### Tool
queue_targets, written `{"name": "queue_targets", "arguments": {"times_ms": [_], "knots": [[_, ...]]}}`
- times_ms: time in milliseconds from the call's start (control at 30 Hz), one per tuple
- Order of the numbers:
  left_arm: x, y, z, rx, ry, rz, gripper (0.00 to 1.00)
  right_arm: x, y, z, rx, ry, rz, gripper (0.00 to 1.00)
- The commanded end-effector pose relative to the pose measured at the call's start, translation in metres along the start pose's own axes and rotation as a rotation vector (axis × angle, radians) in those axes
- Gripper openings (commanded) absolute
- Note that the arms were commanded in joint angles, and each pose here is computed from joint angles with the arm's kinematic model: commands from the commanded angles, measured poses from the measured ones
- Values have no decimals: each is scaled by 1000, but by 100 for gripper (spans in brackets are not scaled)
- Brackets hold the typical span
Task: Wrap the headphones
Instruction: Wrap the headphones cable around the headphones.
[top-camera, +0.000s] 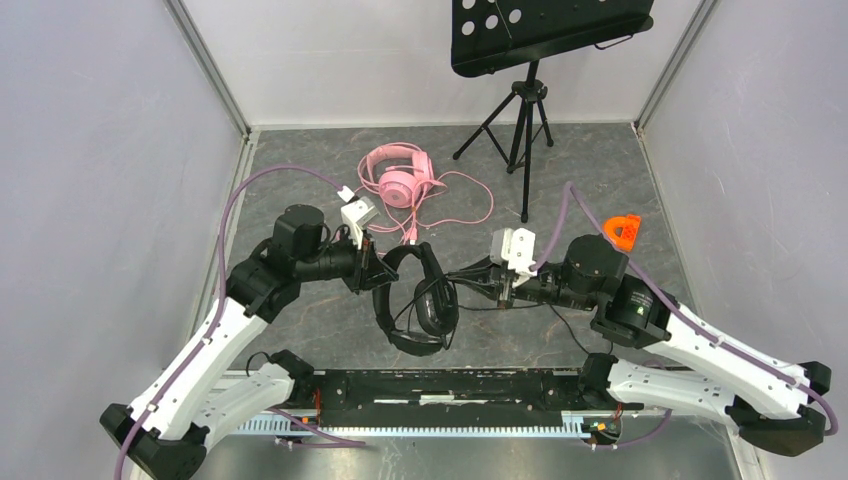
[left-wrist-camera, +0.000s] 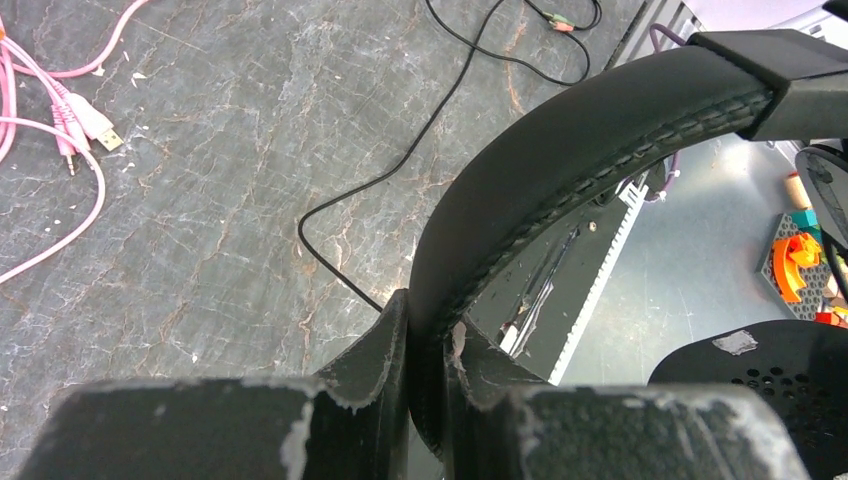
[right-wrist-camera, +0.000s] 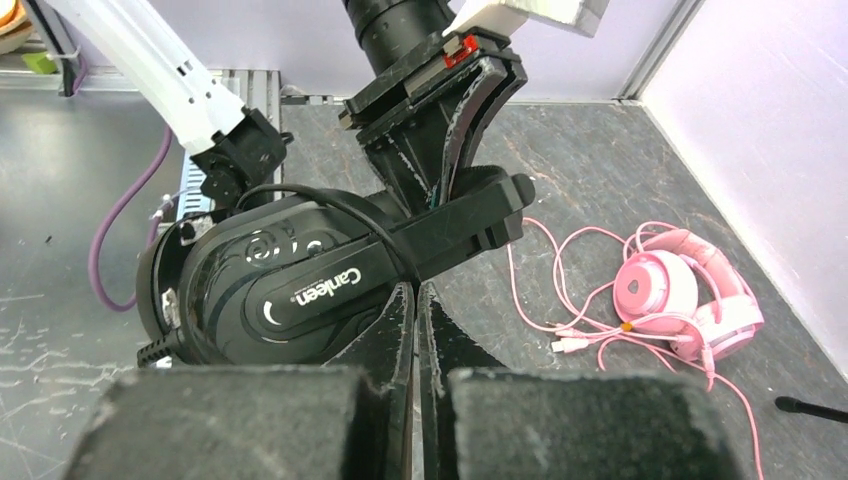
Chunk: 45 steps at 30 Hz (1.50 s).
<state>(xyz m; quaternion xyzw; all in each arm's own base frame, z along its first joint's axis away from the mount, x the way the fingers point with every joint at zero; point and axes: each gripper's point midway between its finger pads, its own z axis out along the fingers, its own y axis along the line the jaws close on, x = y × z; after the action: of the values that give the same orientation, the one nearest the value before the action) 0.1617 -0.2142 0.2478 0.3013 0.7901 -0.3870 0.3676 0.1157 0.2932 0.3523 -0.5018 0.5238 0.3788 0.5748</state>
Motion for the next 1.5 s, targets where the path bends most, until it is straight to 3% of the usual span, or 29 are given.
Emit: {"name": "queue_targets", "arguments": {"times_ms": [0,233,400,700,867,1033,1233,1367,1467], "knots": [[-15,-11,2,68,-23,73,2,-27,-21,3,100,-81,-5,0],[-9,-15,3,105,-22,101,2,-11,-37,16,172,-5,15,0],[-21,-20,5,110,-68,23,2,2,-46,19,225,27,33,4],[-61,-13,5,29,-254,-206,2,-4,-47,-2,287,-47,94,44],[-88,-16,-5,14,-354,-292,2,-10,-49,-24,337,-143,67,61],[-110,-9,-17,-54,-435,-360,2,-22,-38,-43,312,-293,11,65],[-129,-8,-26,-80,-499,-396,2,16,-6,-9,112,-259,-131,71],[-136,-13,-30,-48,-535,-441,2,23,3,2,72,-363,-211,79],[-140,-16,-34,-34,-561,-461,2,32,3,8,87,-409,-284,79]]}}
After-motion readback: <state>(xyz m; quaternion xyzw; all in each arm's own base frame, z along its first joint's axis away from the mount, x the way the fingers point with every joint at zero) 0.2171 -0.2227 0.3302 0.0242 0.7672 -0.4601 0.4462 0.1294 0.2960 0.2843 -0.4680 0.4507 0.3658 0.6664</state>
